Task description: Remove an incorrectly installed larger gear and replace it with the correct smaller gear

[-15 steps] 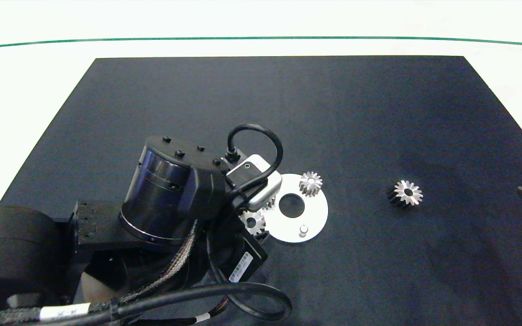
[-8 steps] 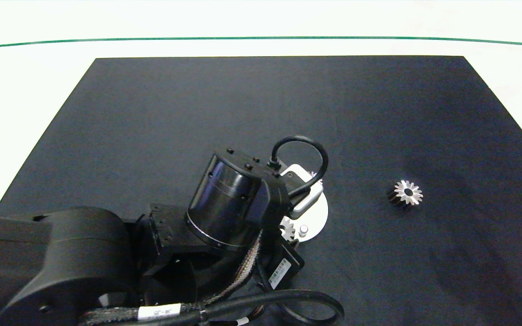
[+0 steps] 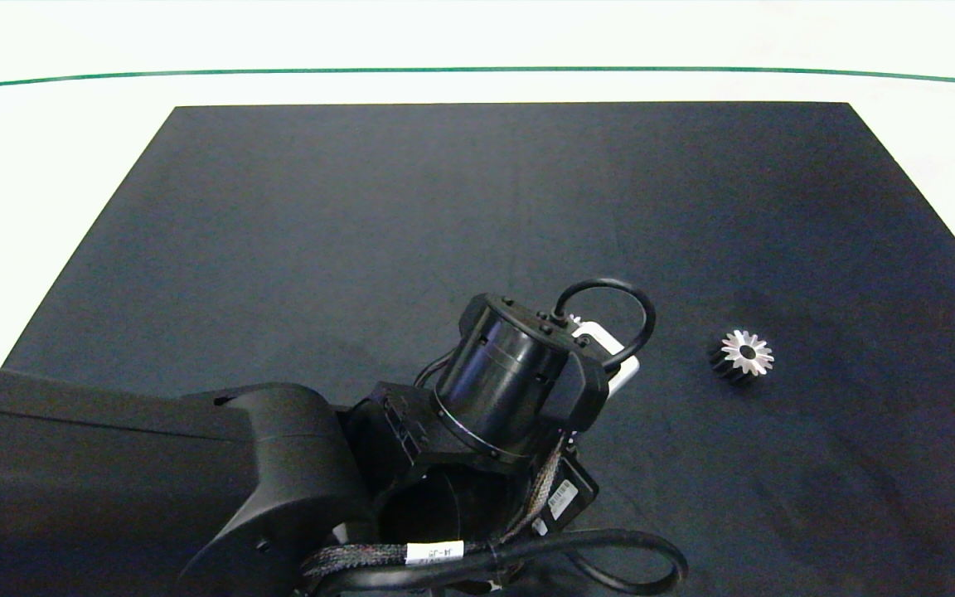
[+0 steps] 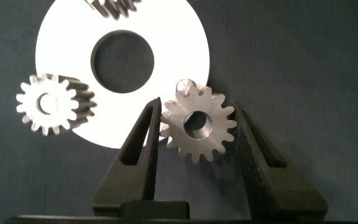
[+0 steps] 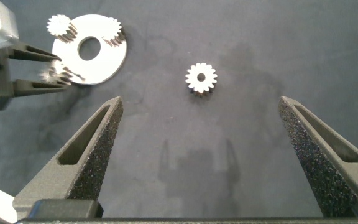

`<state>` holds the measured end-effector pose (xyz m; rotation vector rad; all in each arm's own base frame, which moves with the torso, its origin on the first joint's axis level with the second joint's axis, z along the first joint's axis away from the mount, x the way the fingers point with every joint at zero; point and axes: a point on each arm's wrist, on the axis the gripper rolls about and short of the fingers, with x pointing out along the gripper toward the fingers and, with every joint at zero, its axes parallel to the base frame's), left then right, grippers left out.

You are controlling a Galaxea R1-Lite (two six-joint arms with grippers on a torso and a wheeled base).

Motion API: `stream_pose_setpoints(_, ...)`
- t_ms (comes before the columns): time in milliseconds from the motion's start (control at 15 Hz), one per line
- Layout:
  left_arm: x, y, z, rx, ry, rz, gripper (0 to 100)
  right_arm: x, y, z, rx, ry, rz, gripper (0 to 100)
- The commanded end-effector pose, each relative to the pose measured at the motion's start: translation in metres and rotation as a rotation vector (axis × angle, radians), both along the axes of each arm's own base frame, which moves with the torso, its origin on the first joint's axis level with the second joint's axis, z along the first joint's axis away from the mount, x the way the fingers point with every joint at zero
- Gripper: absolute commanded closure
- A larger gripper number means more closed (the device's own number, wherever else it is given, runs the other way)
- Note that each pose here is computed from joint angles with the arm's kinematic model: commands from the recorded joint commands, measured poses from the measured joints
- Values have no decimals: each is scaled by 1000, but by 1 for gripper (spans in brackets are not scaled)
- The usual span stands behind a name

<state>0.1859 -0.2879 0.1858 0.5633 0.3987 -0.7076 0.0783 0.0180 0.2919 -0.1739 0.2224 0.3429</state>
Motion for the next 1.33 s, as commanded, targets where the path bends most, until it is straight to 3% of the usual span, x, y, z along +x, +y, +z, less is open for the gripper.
stream_pose_setpoints(67,4,-3,1,-5,-8,3,81,0,1,-1,-1,5,12,0)
stream_pose_setpoints(533,14,-17,-1,-8,-18,4,81,-1,1,-3,-2,8,12,0)
stream_pose_setpoints(1333,20,-8,1,4,-31,18,81,0,1,-6,0,23,20,0)
